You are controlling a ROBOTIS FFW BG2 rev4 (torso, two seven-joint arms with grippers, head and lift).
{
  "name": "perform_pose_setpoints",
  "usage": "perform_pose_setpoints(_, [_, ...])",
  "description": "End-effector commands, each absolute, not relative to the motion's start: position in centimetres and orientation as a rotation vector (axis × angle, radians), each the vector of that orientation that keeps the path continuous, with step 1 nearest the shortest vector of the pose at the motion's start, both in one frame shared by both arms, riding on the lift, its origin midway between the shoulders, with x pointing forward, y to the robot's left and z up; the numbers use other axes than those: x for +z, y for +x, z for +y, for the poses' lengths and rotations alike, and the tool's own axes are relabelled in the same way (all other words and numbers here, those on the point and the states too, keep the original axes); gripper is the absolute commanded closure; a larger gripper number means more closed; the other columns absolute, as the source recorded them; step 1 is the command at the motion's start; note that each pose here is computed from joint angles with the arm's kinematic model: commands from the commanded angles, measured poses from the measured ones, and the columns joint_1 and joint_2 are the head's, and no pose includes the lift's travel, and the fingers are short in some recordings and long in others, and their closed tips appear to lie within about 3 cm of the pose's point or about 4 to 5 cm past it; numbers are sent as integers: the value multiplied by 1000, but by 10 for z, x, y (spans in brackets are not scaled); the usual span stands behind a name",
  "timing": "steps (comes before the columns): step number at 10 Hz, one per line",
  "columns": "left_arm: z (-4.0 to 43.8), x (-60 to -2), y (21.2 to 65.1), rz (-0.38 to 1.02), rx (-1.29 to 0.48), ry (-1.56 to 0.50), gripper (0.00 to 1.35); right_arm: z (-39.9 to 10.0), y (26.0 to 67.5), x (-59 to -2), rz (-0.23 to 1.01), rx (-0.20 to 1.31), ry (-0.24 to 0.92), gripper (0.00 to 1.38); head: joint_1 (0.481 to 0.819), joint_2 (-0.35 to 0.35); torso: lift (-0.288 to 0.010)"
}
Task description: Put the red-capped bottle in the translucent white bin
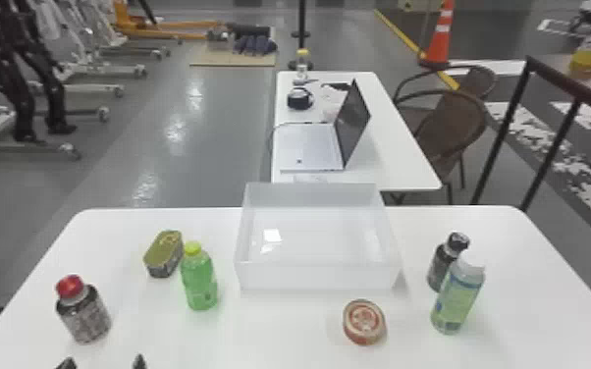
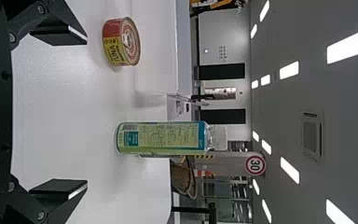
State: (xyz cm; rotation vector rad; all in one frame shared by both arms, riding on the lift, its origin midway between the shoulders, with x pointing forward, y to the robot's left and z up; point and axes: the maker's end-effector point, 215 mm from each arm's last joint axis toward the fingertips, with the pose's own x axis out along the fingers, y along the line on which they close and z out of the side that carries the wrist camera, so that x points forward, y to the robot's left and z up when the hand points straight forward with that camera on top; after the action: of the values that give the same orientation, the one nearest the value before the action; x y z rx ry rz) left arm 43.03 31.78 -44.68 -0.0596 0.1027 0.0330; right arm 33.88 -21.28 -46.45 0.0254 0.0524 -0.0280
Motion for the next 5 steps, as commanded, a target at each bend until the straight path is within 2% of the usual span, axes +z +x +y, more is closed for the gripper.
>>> perform_pose_setpoints(1, [327, -445, 440, 99, 86, -34, 104, -212, 339, -465, 53, -30, 28, 202, 549, 0, -100])
perform_pose_setpoints(5, [339, -447, 479, 72, 165, -39, 104, -210, 341, -464, 50, -28, 31, 202, 549, 0, -100])
